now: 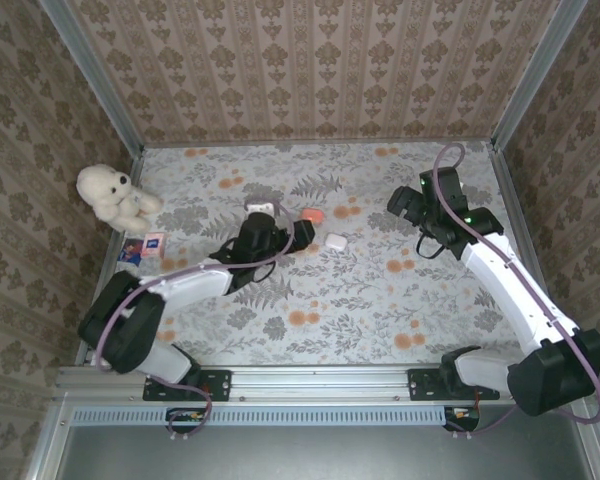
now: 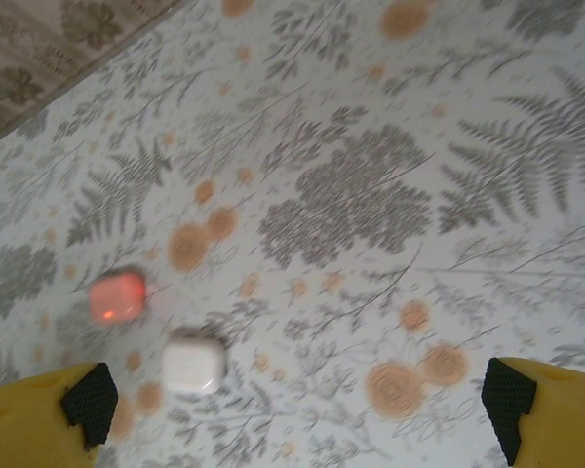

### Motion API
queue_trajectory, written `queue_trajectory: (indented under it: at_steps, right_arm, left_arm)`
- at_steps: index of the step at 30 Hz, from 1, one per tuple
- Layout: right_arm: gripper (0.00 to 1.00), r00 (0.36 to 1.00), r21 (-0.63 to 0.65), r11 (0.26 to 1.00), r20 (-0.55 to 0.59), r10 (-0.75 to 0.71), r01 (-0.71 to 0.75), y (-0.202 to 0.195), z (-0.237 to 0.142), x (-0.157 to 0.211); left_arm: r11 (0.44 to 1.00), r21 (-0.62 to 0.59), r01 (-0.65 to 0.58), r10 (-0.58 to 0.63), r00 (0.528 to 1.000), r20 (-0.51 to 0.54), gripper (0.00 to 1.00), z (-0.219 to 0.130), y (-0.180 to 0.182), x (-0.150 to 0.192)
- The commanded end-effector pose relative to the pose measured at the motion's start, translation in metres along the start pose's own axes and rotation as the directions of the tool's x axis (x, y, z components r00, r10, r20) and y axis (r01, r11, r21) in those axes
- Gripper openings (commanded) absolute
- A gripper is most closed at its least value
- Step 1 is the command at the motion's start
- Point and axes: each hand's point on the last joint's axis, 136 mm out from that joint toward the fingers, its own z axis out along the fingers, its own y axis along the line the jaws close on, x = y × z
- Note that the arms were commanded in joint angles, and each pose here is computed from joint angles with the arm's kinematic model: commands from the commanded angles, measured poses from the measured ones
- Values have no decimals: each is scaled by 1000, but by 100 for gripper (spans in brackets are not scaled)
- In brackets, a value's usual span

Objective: Insert wireless bluetooth earbuds into charging case

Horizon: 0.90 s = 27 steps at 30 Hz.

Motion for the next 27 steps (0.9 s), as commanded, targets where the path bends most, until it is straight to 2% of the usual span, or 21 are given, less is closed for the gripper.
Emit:
queue_trajectory:
  at_steps: [1,5,8,10,14,18,19,21,22,24,27]
  right_arm:
    - [100,986,151,987,149,-77,54,-32,-2,-21]
    - [100,939,295,952,297,-170,79,-63,7,-34]
    - [100,908,362,918,307,-284,165,-77,23,-31]
    - [100,904,398,895,277,-326,201,-87,36,-26]
    - [100,884,429,876,294,-364,218,-102,57,-17]
    - [100,861,416,874,318,-398,250,-106,76,-6]
    - [100,851,414,872,328,-409,260,-107,81,-3]
    - [100,830,391,877,361,-426,280,-106,88,1]
    - [100,828,361,883,361,-429,300,-101,89,1]
    - [100,783,276,900,449,-431,337,-86,87,-1]
    - [100,751,166,903,508,-422,396,-72,92,1]
  left_arm:
    - [938,-239,-252,279,956,87,100,-34,33,-45]
    - [829,-423,-365,474,861,185,100,-75,66,-90]
    - [728,-550,-408,589,783,200,100,-102,101,-107]
    - [676,-627,-388,611,770,182,100,-116,135,-110]
    - [602,-721,-344,605,786,130,100,-127,199,-97]
    - [603,-728,-328,612,775,157,100,-116,220,-100]
    - [638,-709,-301,578,795,183,100,-111,227,-99]
    - [653,-687,-319,566,808,164,100,-98,233,-92]
    - [660,-671,-339,574,803,159,100,-90,235,-84]
    - [667,-644,-374,603,779,171,100,-79,236,-76]
    - [718,-589,-370,559,812,171,100,-73,242,-71]
